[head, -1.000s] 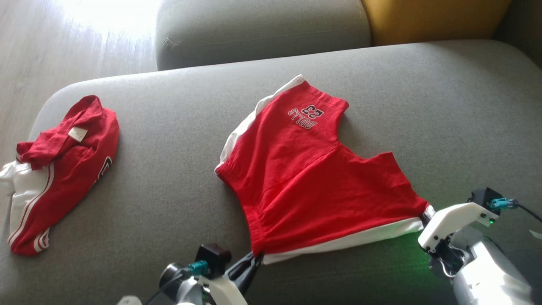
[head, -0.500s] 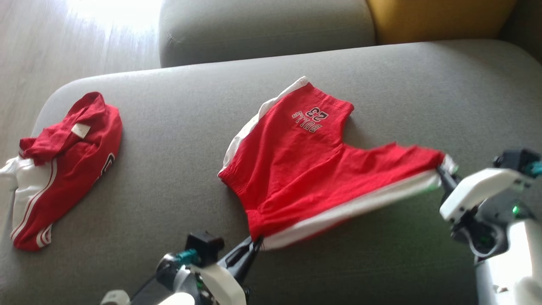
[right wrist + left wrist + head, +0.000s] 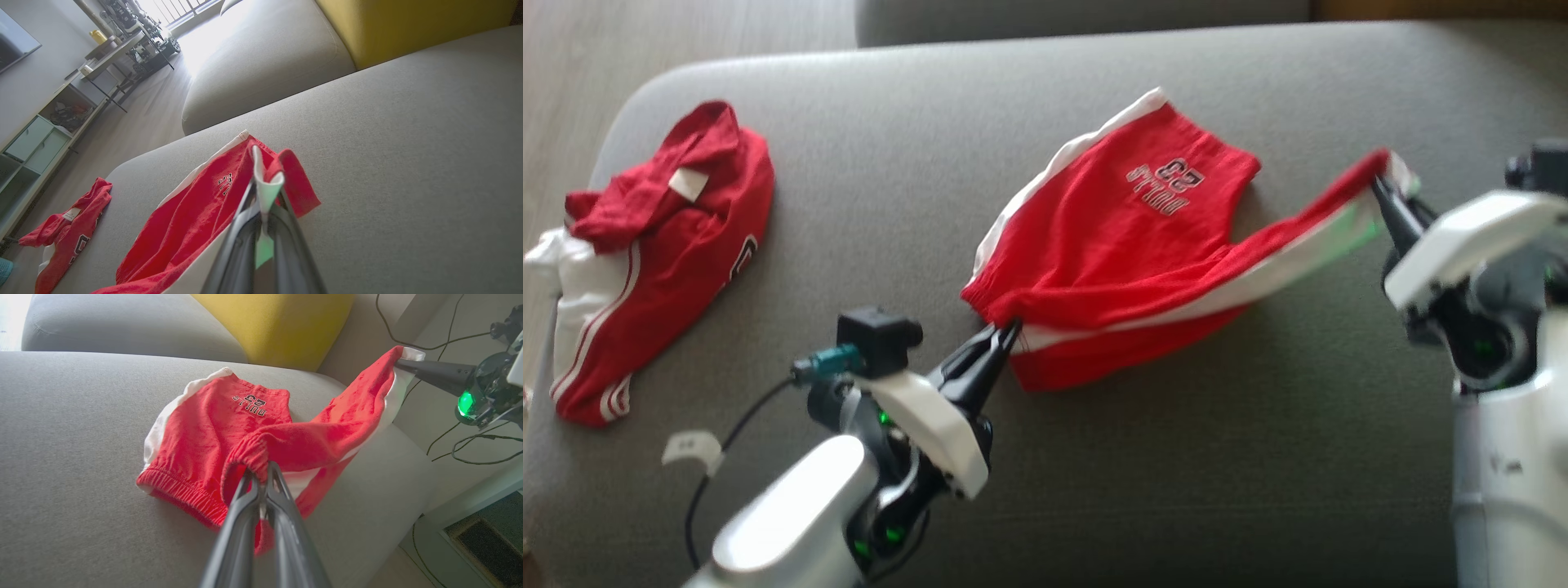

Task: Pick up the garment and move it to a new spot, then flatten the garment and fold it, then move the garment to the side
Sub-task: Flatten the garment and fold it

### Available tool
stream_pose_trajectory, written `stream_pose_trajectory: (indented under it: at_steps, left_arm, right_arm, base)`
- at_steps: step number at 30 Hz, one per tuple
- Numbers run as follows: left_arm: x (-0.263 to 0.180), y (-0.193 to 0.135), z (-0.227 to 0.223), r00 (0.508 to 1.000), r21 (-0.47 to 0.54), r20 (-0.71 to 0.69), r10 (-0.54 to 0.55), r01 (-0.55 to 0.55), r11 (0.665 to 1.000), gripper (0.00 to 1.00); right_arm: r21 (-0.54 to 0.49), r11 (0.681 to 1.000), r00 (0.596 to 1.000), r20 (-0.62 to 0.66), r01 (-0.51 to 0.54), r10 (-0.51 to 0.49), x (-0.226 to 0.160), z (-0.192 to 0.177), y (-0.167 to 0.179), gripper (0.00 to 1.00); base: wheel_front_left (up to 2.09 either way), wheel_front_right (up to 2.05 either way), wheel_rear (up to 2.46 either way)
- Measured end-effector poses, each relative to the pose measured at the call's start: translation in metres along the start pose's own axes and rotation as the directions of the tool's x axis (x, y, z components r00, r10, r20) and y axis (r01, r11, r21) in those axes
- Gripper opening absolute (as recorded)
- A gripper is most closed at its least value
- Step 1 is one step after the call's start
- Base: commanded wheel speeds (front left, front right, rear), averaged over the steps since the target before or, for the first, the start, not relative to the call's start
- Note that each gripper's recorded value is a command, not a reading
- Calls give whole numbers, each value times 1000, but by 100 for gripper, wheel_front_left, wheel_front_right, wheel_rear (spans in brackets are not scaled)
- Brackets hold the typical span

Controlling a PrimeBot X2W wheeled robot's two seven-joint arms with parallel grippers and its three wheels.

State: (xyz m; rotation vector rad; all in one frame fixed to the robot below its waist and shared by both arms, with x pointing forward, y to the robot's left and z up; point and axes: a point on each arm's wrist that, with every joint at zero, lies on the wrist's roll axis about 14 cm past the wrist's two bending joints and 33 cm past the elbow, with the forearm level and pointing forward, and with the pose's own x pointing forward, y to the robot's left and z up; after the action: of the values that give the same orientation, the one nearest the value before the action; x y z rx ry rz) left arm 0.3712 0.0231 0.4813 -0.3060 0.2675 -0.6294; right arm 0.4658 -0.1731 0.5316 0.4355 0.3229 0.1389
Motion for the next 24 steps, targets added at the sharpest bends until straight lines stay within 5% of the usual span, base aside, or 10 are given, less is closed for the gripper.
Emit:
stream_pose_trajectory:
  at_steps: [24]
  left_arm:
    - [29,80,-10,987,-168,-69,143,-153,974,0]
  right_arm:
    - [-70,997,979,-205,-27,12,161,-47,42,0]
  base:
    - [0,0,0]
